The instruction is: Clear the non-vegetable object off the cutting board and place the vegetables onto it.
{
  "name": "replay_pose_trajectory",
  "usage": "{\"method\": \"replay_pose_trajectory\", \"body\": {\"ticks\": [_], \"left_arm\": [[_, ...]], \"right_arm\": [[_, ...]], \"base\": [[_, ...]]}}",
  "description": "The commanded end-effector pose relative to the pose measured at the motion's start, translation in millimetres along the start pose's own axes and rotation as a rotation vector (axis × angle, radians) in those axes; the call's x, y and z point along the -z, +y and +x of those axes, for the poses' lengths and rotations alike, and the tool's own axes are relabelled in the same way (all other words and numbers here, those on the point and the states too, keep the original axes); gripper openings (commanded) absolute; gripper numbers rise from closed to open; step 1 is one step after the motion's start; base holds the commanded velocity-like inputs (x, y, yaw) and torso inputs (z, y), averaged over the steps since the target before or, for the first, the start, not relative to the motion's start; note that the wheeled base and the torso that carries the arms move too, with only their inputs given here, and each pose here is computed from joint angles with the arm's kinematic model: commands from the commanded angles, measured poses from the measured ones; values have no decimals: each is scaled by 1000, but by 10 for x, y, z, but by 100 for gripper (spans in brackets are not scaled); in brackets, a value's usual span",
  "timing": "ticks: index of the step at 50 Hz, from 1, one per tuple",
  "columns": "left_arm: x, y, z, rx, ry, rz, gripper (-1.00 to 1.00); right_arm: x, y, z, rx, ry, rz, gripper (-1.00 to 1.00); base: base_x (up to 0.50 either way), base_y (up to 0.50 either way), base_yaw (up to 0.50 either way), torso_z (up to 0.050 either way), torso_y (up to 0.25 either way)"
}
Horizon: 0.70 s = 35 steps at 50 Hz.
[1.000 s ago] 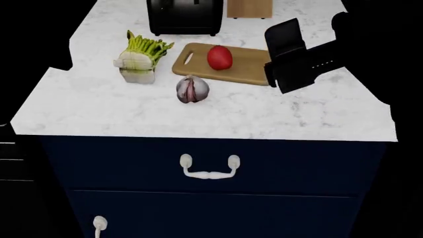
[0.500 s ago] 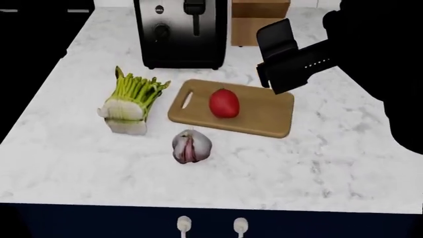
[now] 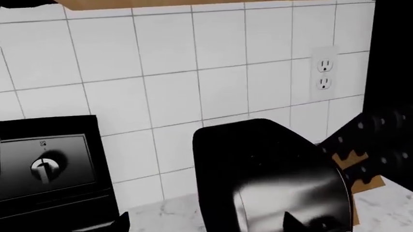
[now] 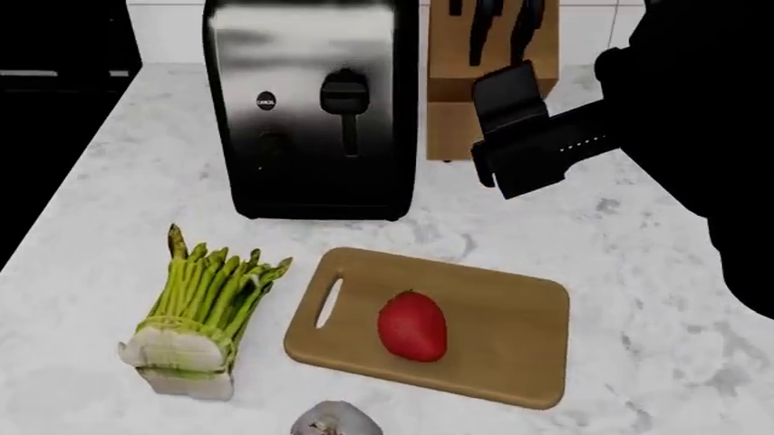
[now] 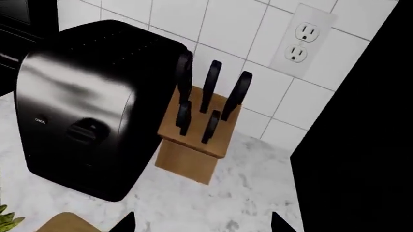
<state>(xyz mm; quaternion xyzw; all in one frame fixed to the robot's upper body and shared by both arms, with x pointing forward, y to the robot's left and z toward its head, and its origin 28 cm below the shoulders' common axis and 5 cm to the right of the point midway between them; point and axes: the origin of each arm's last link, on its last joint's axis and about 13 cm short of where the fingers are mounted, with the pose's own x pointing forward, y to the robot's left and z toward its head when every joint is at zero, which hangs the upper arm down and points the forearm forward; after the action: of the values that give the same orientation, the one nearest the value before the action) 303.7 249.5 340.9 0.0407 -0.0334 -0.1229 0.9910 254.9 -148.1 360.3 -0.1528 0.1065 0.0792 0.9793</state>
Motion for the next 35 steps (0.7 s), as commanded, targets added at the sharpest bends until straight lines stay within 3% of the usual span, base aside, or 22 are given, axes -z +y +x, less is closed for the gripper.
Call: {"method": "replay_pose_trajectory", "body": {"ticks": [1,8,22,29,35], "left_arm": [[-1,-5,-40,9,-3,-1,100],[-29,-6,-75,9,-10,-1,100],[-26,0,-82,7,-11,0,100],[7,7,-72,7,-7,-2,100],[48,8,-47,7,2,-3,100]], "right_arm": [[33,10,-44,-3,4,-4,100],[84,21,-75,-6,11,1,100],[99,16,-135,-3,11,2,100],[158,81,-178,-71,58,26,100],[228,148,-200,-155,121,103,100]], "base": [[500,0,0,0,0],[451,0,0,0,1],[34,0,0,0,1],[0,0,0,0,0],[0,0,0,0,0]]}}
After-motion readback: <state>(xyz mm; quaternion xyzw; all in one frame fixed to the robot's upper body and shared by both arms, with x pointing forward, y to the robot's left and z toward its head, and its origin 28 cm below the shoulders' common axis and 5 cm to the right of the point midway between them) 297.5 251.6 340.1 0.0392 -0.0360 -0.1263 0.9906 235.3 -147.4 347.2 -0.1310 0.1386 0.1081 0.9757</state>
